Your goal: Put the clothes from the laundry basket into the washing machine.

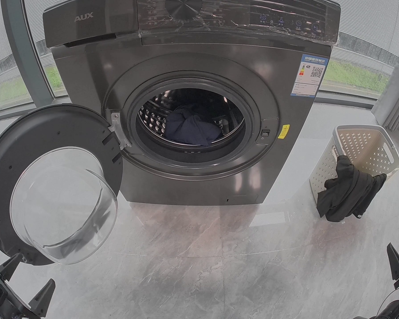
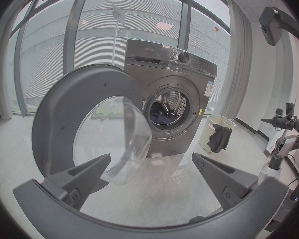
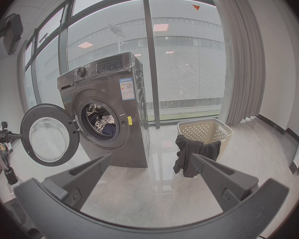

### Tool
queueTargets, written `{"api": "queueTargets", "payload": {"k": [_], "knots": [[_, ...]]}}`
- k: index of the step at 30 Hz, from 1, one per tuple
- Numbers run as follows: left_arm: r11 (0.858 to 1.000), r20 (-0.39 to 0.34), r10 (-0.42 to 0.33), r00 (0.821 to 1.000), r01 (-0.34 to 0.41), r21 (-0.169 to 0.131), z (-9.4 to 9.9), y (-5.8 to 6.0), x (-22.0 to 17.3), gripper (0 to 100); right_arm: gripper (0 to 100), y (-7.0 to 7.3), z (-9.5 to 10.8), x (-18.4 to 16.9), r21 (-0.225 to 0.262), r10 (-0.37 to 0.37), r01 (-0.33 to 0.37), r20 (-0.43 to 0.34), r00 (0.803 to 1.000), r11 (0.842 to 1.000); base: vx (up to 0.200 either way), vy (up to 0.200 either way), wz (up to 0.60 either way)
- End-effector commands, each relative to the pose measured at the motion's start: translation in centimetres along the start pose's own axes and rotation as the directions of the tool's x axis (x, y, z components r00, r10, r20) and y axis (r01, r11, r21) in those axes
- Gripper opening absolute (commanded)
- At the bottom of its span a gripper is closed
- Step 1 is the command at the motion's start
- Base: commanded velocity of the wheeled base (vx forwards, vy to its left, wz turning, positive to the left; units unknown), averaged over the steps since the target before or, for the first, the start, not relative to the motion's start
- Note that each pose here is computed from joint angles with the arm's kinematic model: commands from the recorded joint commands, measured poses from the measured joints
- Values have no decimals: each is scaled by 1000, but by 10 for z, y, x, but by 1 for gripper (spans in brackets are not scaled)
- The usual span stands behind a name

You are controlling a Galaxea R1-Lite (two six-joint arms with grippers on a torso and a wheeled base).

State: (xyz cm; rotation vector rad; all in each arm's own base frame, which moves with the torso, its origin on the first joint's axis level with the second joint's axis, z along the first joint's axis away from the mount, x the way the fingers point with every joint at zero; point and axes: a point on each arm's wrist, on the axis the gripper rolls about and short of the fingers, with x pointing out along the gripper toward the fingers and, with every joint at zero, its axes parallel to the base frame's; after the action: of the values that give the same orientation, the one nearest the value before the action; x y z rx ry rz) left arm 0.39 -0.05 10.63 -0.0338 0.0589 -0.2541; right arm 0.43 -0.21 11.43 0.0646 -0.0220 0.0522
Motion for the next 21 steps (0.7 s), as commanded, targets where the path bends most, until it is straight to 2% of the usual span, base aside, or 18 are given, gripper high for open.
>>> {"api": "queueTargets", "payload": {"k": [1,5,7,9,10,11,12,14,15,19,20,21], "knots": [[995,67,101,993,-100,-11,-20,-1,-18,100,100,-2,-20,-20,8,-52,51,48,997,999,0,0,0],[988,43,156,987,-156,-16,-22,0,-18,100,100,-3,-26,-20,1,-85,85,-12,996,996,0,0,0],[978,43,209,977,-209,-3,-23,-1,-18,100,100,-4,-29,-20,-15,-120,119,-39,992,993,0,0,0],[964,71,266,961,-267,6,-24,-3,-20,100,100,-5,-29,-20,-42,-174,173,-30,984,984,0,0,0],[959,85,279,957,-282,33,-27,-5,-23,100,100,-4,-29,-22,-60,-215,214,-17,976,975,0,-200,0],[962,63,268,961,-271,39,-32,-5,-24,100,100,-3,-29,-24,-83,-237,238,13,971,968,0,-200,0],[966,26,254,967,-255,47,-33,-5,-24,100,100,-2,-30,-27,-103,-226,230,45,973,968,0,-200,0],[969,38,241,970,-242,42,-33,-5,-25,100,100,0,-31,-28,-126,-146,152,58,988,980,0,-200,0],[969,41,241,970,-242,42,-33,-5,-25,100,100,0,-31,-28,-126,-144,150,59,988,981,0,-200,0],[969,56,240,969,-243,43,-32,-5,-24,100,100,0,-33,-28,-61,-103,105,31,994,993,0,-200,0],[969,55,240,969,-243,43,-33,-5,-24,100,100,1,-36,-28,-44,-82,82,2,997,996,0,-200,0],[969,55,240,969,-243,43,-33,-5,-24,100,100,1,-37,-28,-44,-75,75,-10,997,996,0,-200,0]]}}
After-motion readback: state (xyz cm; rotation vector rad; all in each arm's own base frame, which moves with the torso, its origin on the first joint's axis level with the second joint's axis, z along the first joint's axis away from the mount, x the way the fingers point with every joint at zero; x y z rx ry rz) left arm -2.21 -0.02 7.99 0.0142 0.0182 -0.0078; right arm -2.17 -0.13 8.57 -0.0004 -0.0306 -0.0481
